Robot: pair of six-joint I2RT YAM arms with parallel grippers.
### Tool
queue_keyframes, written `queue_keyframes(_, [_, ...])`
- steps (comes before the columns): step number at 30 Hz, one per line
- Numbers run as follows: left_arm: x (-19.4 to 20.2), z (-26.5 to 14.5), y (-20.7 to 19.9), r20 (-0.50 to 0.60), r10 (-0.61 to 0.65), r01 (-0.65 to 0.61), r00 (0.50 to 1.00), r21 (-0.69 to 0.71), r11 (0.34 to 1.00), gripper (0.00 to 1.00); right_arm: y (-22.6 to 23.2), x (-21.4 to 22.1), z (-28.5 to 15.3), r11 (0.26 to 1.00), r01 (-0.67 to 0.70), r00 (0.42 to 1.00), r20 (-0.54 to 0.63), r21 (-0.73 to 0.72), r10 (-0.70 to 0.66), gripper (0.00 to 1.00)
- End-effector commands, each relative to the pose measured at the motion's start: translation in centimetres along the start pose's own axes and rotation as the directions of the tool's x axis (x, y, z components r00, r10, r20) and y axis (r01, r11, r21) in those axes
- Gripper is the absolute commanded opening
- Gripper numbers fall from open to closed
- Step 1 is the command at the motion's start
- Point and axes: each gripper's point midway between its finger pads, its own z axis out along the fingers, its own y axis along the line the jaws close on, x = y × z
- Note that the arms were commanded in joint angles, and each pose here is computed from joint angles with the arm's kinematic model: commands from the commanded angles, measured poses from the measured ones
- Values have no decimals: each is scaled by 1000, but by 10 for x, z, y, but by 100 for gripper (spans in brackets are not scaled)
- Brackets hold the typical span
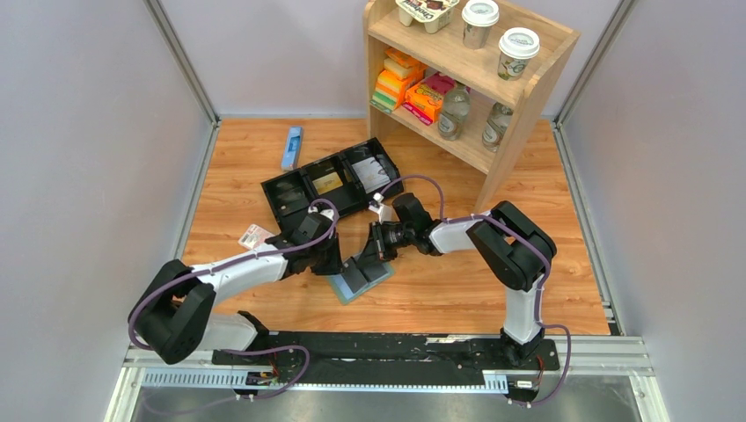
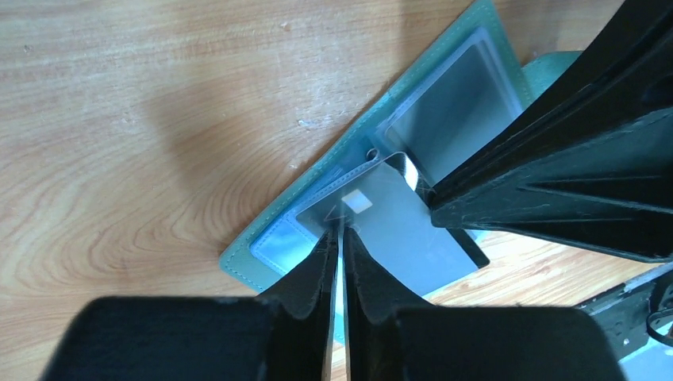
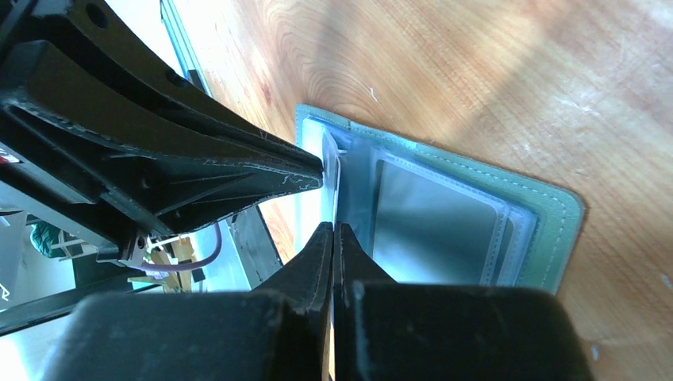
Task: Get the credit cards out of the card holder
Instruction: Remove the credit card from the card holder.
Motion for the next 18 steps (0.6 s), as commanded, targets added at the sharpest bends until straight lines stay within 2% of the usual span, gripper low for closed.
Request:
queue_keyframes(1, [-3,0,-7,-17,29,-29,999,15,999,12,11,-13,-1,998,56,998,30,-4,-56,0])
queue_keyframes(18, [19,5,8,-109,34,-37,994,-30,999,7,-3,-22,-9,997,31,996,76,66,-36,0])
